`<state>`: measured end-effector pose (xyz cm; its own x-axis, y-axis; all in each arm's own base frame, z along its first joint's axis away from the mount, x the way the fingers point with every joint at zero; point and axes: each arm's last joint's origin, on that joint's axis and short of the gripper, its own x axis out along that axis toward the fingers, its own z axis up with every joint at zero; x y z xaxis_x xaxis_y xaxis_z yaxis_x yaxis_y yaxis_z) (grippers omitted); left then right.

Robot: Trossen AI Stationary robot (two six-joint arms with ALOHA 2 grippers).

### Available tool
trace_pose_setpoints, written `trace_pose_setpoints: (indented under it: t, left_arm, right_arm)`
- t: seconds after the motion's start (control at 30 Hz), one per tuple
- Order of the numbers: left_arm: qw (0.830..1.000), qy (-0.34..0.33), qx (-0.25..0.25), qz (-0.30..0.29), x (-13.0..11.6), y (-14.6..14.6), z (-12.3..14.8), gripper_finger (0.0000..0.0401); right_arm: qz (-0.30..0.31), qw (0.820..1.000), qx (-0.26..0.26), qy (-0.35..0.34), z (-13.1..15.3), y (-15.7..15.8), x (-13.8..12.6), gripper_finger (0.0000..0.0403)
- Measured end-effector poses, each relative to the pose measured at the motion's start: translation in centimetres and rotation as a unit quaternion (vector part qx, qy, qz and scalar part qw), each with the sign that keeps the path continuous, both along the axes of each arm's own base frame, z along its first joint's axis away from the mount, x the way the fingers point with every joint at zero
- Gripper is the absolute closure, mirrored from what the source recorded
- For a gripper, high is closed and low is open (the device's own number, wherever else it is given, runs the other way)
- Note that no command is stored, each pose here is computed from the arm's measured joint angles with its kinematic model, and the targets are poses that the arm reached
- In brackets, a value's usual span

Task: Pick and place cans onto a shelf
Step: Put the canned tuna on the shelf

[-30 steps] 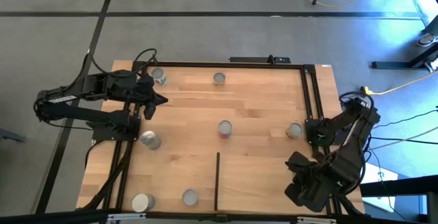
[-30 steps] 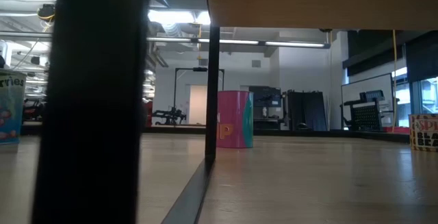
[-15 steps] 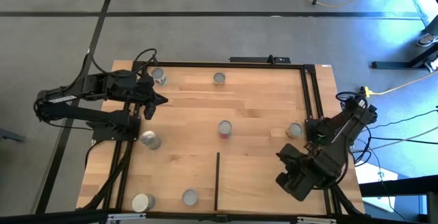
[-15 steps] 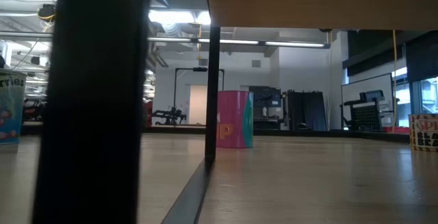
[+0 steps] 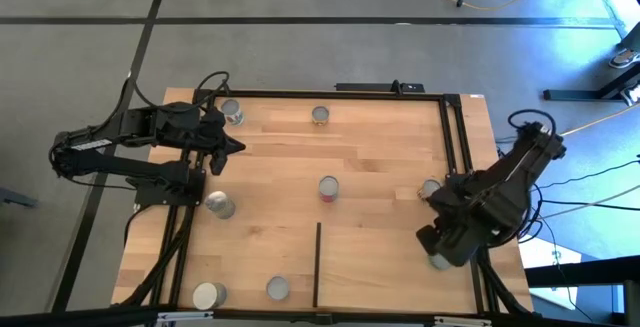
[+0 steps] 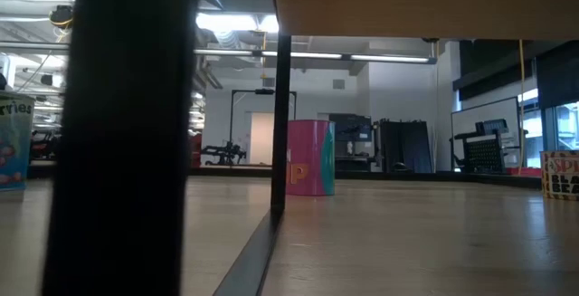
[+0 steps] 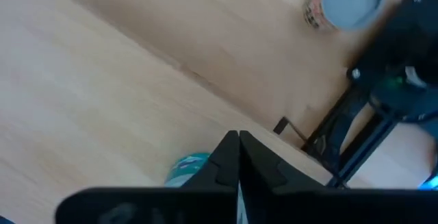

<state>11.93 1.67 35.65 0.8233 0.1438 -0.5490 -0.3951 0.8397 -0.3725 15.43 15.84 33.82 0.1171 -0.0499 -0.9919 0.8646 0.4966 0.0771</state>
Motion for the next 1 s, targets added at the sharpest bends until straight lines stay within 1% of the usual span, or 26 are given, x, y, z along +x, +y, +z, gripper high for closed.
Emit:
trace_pose_setpoints:
  t: [0.1, 0.2, 0.27, 0.37, 0.43, 0.57, 0.73, 1.0]
  left_arm:
    - [1.0, 0.0, 0.0, 0.0, 0.0, 0.0, 0.0, 0.0401]
    - [1.0, 0.0, 0.0, 0.0, 0.0, 0.0, 0.0, 0.0401]
    - [1.0, 0.0, 0.0, 0.0, 0.0, 0.0, 0.0, 0.0401]
    - [1.0, -0.002, -0.002, 0.002, 0.0, 0.0, 0.0, 0.0401]
    - [1.0, -0.002, -0.003, 0.002, 0.0, 0.0, 0.0, 0.0401]
    - [1.0, -0.002, -0.004, 0.003, 0.0, 0.0, 0.0, 0.0401]
    - [1.0, -0.002, -0.004, 0.003, 0.0, 0.0, 0.0, 0.0401]
    - [1.0, -0.002, -0.004, 0.003, 0.0, 0.0, 0.0, 0.0401]
  right_arm:
    - [-0.031, 0.999, 0.015, -0.011, 0.1, -0.4, -0.3, 0.0396]
    - [-0.034, 0.999, 0.029, -0.016, 0.0, -0.2, -0.2, 0.0394]
    - [-0.032, 0.999, 0.039, 0.002, -0.4, -0.1, -0.3, 0.0394]
    - [-0.035, 0.998, 0.037, 0.036, -1.5, -0.1, -0.6, 0.0394]
    - [-0.033, 0.998, 0.033, 0.04, -1.9, 0.0, -0.7, 0.0394]
    - [-0.038, 0.998, 0.04, 0.023, -2.4, 0.3, -0.3, 0.0399]
    - [-0.034, 0.998, 0.041, 0.019, -2.9, 0.5, -0.3, 0.0397]
    - [-0.032, 0.998, 0.062, 0.0, -3.3, 1.0, 0.1, 0.0399]
